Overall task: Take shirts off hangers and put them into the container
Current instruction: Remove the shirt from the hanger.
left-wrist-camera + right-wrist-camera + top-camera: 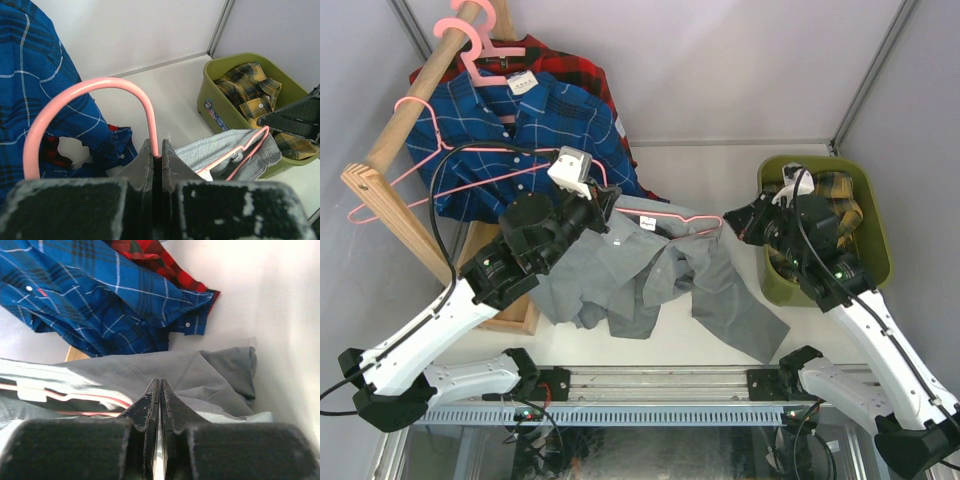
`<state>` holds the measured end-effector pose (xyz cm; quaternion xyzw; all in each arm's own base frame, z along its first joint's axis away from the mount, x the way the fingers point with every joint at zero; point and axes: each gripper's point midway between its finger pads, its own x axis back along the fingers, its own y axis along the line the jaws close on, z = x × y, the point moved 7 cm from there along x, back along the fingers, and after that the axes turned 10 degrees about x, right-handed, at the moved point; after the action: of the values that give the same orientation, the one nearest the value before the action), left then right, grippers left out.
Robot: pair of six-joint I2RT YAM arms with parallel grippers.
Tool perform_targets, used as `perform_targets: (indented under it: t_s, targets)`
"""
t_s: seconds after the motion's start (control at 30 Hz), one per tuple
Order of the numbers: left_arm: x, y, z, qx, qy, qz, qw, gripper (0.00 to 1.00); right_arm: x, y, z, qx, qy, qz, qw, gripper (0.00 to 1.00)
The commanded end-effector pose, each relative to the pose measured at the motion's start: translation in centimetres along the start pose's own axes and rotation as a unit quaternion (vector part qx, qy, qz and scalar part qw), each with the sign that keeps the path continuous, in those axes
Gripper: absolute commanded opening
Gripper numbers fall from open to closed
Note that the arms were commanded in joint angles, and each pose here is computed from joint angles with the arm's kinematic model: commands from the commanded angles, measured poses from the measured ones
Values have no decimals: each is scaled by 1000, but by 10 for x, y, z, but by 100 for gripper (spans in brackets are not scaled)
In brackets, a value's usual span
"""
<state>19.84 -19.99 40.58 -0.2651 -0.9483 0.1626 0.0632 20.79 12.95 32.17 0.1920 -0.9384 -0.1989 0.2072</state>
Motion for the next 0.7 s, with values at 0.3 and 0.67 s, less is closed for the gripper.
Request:
perform_targets:
  t_s: [0.3,0.67]
  targets:
    - [14,-7,-33,27,-65,26,997,0,18,-13,2,46,-30,2,998,19]
    - [17,-9,-37,49,-78,32,995,0,24,25,14,12,-6,-169,986,42]
